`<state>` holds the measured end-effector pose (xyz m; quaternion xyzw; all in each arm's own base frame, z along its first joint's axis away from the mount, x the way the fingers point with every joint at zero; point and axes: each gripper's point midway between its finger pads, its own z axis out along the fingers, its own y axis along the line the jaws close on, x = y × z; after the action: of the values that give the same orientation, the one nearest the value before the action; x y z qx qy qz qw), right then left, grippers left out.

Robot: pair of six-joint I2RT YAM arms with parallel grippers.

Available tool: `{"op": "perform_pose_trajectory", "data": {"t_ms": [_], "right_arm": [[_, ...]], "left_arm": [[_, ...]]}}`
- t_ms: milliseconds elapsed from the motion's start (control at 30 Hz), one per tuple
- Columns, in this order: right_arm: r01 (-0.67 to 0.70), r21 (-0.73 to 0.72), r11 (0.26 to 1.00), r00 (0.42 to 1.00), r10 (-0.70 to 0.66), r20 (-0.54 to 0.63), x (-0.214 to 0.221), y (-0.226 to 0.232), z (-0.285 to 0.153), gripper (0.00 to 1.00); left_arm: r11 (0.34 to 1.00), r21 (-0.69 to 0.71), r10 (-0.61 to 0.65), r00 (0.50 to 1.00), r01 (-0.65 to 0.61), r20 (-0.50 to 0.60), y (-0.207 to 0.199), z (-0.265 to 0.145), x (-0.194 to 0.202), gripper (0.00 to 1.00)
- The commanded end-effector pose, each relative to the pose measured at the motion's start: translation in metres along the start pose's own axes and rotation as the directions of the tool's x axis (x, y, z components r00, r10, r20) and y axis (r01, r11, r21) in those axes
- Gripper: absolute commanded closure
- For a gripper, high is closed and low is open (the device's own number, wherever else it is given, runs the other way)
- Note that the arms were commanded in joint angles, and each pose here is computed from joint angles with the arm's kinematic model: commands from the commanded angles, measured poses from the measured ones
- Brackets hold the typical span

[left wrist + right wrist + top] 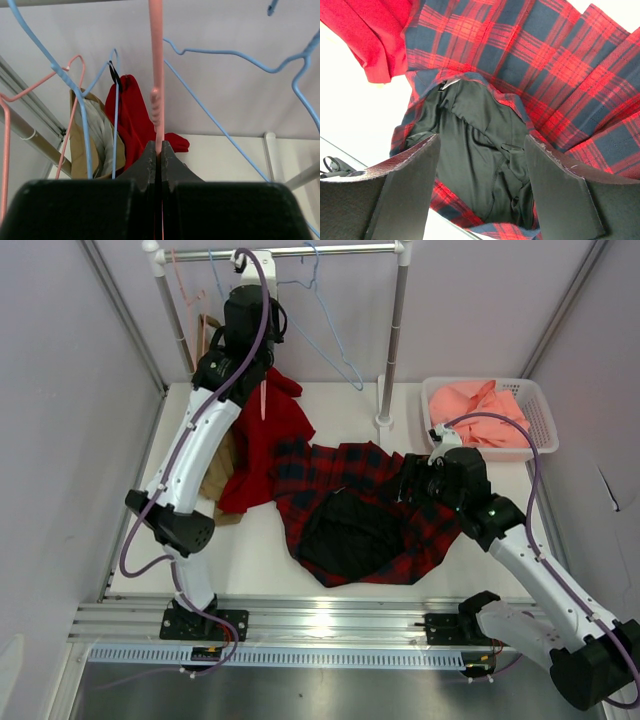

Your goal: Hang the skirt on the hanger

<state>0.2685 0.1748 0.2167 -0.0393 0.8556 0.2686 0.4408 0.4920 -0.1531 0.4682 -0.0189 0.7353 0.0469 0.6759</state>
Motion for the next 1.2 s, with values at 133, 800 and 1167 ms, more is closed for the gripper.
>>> {"op": "perform_pose_trajectory", "data": {"t_ms": [133, 800, 1167], "right_arm": [[0.005, -0.021, 1.000, 0.999, -0.004, 0.035, -0.009, 0.006, -0.008, 0.27], [0.006, -0.028, 1.000, 0.999, -0.005, 0.040, -0.012, 0.008, -0.011, 0.27], [0.006, -0.038, 0.999, 0.999, -0.005, 0.045, -0.017, 0.012, -0.019, 0.27]], "left_arm": [[0.997, 0.058, -0.046, 0.996, 0.041, 0.081, 0.011, -0.036, -0.042, 1.00], [0.978, 0.202, -0.037, 0.998, 0.044, -0.041, 0.015, -0.088, -0.025, 1.00], [0.915, 0.401, 0.036, 0.980, 0.045, -0.194, 0.007, -0.145, 0.024, 1.00]]}}
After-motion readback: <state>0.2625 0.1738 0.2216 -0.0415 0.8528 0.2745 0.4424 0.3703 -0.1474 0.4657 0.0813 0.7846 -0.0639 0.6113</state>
